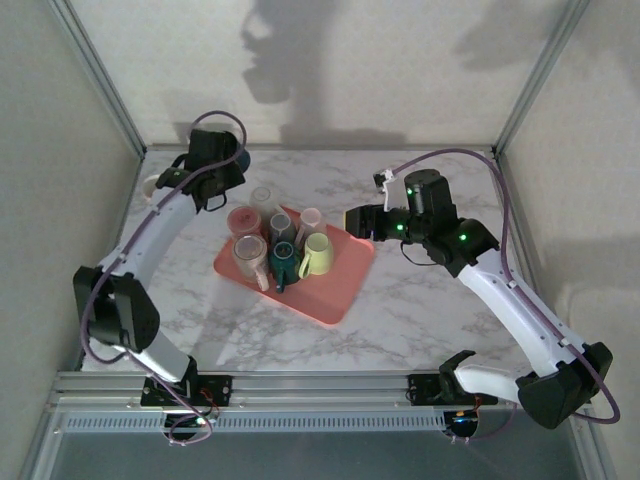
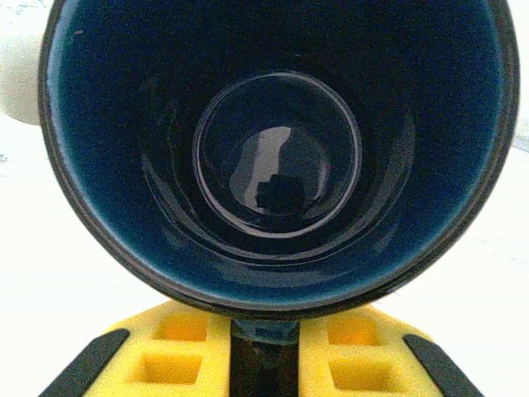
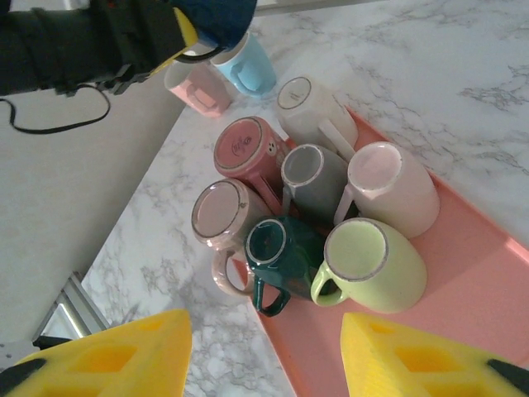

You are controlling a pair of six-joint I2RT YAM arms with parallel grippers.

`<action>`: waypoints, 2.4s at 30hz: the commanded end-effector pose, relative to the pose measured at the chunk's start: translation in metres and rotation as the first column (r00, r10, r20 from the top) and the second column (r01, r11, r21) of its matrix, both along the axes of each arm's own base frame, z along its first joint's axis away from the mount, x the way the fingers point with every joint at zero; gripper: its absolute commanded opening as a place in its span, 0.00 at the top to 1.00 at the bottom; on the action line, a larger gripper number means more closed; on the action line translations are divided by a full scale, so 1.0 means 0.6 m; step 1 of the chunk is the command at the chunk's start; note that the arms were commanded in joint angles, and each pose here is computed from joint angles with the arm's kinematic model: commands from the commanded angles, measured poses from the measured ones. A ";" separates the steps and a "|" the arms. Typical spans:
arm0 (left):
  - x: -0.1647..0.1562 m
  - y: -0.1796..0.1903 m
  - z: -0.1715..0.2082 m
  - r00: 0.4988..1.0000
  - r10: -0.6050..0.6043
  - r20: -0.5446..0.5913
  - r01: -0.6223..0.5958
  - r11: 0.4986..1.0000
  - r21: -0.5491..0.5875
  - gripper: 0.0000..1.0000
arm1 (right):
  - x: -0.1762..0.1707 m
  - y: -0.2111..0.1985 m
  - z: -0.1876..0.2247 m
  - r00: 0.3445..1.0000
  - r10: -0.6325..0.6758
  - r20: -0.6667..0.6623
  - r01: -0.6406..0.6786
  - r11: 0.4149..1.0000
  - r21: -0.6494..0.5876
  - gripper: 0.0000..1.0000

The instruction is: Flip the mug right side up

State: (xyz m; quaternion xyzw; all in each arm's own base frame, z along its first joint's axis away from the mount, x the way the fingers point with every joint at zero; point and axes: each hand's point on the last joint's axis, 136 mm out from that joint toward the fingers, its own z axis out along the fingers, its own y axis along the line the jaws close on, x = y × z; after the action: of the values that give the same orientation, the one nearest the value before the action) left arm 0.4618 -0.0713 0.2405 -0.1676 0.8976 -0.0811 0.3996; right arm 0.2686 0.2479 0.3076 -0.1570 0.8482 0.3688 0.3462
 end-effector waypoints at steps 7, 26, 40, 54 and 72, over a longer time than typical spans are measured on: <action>0.080 0.039 -0.007 0.998 0.062 0.002 -0.062 0.989 0.132 1.00 | 0.004 -0.006 0.016 0.999 -0.007 0.031 0.007 1.000 -0.014 0.48; 0.181 0.050 -0.142 0.990 0.064 -0.127 -0.031 0.968 0.247 1.00 | 0.018 0.011 -0.003 0.999 0.034 0.026 -0.033 0.999 -0.035 0.49; 0.209 0.054 -0.204 0.984 0.072 -0.161 -0.032 0.971 0.236 1.00 | 0.020 0.011 -0.004 0.999 0.036 0.032 -0.035 0.999 -0.040 0.49; 0.199 0.056 -0.231 0.979 0.074 -0.189 -0.031 0.975 0.220 0.62 | 0.014 0.008 0.000 0.998 0.047 0.034 -0.045 0.997 -0.056 0.48; 0.079 0.025 -0.042 0.998 -0.044 -0.046 0.046 0.997 0.059 0.45 | 0.001 -0.034 -0.003 0.999 -0.028 0.046 0.034 0.992 -0.124 0.47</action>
State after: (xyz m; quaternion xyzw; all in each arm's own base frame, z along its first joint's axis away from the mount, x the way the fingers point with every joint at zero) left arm 0.5301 -0.0533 0.1841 -0.1346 0.9217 -0.0205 0.3631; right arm 0.2698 0.2391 0.3004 -0.1780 0.8612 0.3260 0.3468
